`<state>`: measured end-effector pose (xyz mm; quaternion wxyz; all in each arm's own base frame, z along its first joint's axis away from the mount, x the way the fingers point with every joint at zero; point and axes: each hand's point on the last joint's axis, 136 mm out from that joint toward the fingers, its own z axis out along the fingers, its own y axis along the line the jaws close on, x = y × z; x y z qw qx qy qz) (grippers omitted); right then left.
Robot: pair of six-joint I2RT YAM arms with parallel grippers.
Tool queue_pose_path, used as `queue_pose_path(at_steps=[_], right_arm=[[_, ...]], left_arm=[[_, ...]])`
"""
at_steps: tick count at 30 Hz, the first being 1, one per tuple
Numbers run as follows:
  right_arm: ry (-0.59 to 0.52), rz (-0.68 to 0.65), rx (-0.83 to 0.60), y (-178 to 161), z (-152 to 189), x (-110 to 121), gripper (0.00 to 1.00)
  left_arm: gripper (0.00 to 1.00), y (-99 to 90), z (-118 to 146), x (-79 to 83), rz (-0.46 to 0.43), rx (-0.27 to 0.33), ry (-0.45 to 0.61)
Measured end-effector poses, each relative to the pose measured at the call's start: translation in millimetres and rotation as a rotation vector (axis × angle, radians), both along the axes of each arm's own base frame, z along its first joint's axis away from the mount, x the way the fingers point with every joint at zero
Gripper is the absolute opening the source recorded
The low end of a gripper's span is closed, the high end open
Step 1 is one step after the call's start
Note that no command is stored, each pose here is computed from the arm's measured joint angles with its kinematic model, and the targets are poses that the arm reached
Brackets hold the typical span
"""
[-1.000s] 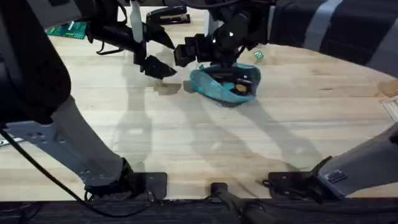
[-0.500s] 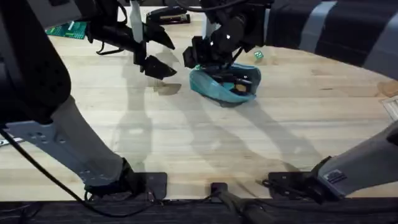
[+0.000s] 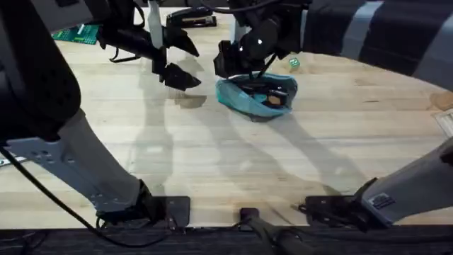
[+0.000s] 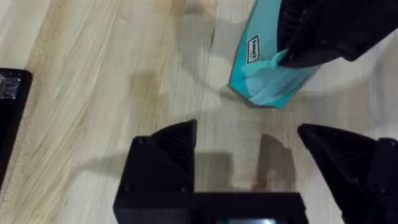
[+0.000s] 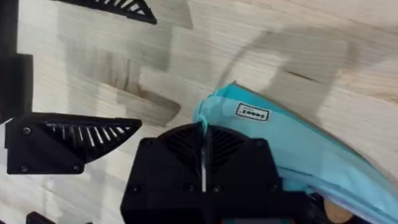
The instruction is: Unzip the bag, pick up the pens from the table one at a time and place them inside, then zip the bag closed.
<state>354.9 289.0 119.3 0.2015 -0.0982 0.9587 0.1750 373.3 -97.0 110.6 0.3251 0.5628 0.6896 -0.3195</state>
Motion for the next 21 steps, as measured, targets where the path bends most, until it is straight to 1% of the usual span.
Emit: queue_pose_path(at_steps=[6, 10, 14, 21], right_arm=[[-0.014, -0.002, 0.011, -0.9, 7.9, 0.3, 0.033], [-0.058, -0.003, 0.044, -2.7, 32.9, -1.2, 0.033], [-0.092, -0.008, 0.064, -6.7, 52.7, -3.4, 0.033], [-0.093, -0.011, 0.063, -8.9, 54.1, -4.8, 0.033]], left_arm=[[0.993, -0.1, 0.0, -0.5, 0.0, 0.0, 0.003], [0.993, -0.6, 0.7, -0.8, 0.0, -0.005, 0.004], [0.993, -3.4, 4.6, -1.2, 0.0, -0.034, 0.006], [0.993, -8.4, 7.7, -1.7, -0.007, -0.054, 0.003]])
